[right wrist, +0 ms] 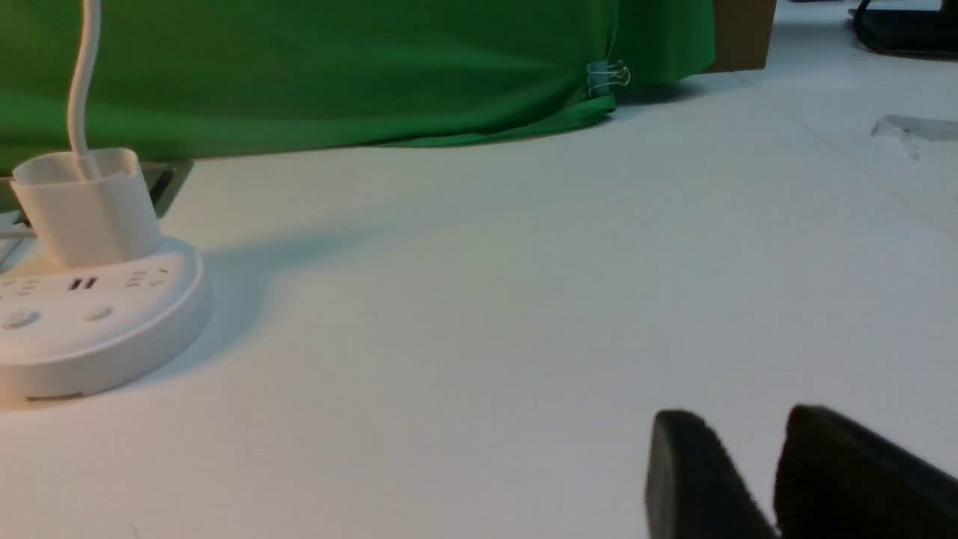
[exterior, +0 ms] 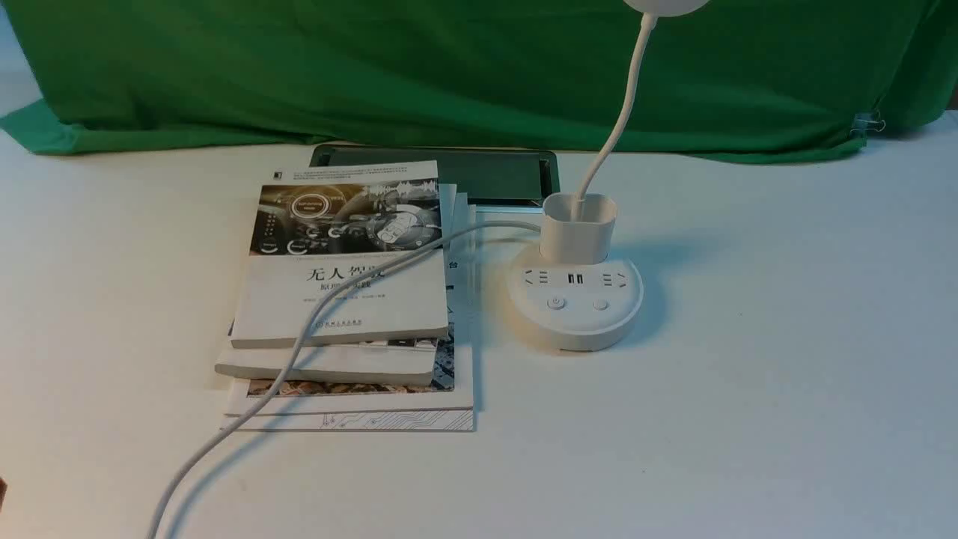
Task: Turn on the desk lamp on the white desktop with your hand.
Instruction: 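Press the button on the base of the white desk lamp with the right gripper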
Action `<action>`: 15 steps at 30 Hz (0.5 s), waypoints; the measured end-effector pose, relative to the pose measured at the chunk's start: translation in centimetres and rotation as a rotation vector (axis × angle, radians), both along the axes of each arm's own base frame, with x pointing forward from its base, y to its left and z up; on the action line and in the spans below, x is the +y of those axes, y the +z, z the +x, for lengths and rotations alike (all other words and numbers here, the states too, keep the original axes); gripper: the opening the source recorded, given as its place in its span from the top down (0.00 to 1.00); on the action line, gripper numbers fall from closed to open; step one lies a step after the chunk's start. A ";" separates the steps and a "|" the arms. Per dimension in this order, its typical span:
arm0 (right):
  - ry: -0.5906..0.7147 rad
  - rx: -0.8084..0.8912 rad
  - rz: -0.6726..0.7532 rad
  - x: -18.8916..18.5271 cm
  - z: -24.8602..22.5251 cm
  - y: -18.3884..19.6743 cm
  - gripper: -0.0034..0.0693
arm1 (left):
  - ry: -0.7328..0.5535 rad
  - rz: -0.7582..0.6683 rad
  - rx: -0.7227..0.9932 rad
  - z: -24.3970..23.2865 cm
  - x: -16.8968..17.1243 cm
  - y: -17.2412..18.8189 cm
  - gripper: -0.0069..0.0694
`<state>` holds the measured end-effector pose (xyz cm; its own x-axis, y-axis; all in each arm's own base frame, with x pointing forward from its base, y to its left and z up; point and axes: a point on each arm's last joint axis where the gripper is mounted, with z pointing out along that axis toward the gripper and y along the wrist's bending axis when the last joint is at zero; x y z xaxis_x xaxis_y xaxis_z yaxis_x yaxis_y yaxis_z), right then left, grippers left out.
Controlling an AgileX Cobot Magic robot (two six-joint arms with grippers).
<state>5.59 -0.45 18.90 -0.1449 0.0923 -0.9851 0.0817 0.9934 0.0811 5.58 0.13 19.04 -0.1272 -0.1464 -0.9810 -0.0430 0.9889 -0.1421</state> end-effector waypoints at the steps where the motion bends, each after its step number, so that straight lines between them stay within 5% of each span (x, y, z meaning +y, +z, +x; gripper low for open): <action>1: 0.000 0.000 0.000 0.0 0.0 0.0 0.63 | 0.000 0.000 0.000 0.0 0.0 0.0 0.88; 15: 0.000 -0.002 0.000 0.0 0.0 0.0 0.63 | -0.003 -0.035 -0.001 0.0 -0.1 0.0 0.88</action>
<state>5.59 -0.45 18.92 -0.1434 0.0922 -0.9854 0.0814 0.9934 0.0811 5.59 0.07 19.04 -0.1268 -0.1800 -0.9755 -0.0401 0.9835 -0.1763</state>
